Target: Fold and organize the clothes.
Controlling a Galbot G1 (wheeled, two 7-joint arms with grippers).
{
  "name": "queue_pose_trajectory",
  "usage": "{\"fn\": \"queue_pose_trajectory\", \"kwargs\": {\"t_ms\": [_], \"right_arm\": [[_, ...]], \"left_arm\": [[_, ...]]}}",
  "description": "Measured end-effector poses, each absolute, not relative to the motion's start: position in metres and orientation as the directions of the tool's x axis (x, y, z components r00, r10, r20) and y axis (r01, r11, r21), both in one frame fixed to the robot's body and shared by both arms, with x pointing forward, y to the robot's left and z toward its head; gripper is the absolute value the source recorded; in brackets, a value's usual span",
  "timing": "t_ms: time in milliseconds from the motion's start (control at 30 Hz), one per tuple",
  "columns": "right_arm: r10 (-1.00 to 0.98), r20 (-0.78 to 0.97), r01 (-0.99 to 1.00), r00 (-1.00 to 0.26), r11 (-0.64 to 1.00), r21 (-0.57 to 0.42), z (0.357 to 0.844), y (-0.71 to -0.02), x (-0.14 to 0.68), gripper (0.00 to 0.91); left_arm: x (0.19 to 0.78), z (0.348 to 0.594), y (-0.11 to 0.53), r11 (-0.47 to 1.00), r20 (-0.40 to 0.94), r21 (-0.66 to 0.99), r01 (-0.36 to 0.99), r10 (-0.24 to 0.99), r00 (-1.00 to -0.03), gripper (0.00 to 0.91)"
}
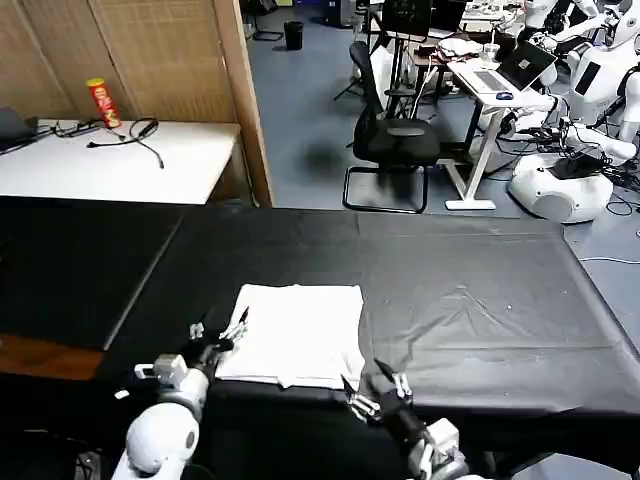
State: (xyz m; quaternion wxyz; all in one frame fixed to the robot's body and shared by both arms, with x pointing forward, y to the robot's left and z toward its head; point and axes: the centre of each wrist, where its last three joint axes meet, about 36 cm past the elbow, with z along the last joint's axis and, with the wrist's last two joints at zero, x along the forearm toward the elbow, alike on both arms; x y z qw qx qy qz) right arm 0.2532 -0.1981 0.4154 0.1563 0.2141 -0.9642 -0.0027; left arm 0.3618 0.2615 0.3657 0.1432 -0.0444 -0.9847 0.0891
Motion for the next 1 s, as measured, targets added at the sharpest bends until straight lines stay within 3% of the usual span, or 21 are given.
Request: {"fn": "queue_pose_trajectory", "kwargs": {"t_ms": [133,167,200,233,267,800,1000], "right_arm": [[-0.395,0.268,-0.391,-0.879,0.918,0.072,0.431,-0.201,0.247,0.878],[-0.393,0.259,-0.388,-0.882,0.919,0.071,0.435,-0.202,0.247,0.878],[-0.392,0.251,-0.387,-0.885,0.919,0.071,0.438,-0.201,0.247,0.878],[-0.391,0.245,-0.386,-0.887,0.920,0.070,0.441,-0.201,0.247,0.878],[-0.389,0.239,-0.384,-0.890,0.921,0.069,0.443,-0.201,0.248,0.878],[-0.367,0.190,-0.364,-0.911,0.930,0.050,0.456,-0.206,0.256,0.878],[-0.349,0.179,-0.347,-0.920,0.937,0.045,0.457,-0.209,0.261,0.878]], "left_arm": [[0.360,0.358,0.262,0.976,0.295,-0.211,0.049,0.111,-0.949,0.878],[0.359,0.356,0.262,0.975,0.301,-0.215,0.045,0.111,-0.947,0.731],[0.359,0.355,0.262,0.975,0.304,-0.219,0.044,0.111,-0.946,0.361],[0.358,0.354,0.262,0.973,0.306,-0.227,0.043,0.113,-0.945,0.059],[0.357,0.354,0.262,0.971,0.309,-0.234,0.042,0.115,-0.944,0.000],[0.359,0.368,0.257,0.945,0.326,-0.323,0.051,0.162,-0.932,0.000],[0.366,0.381,0.271,0.980,0.300,-0.180,0.084,0.136,-0.944,0.000]]}}
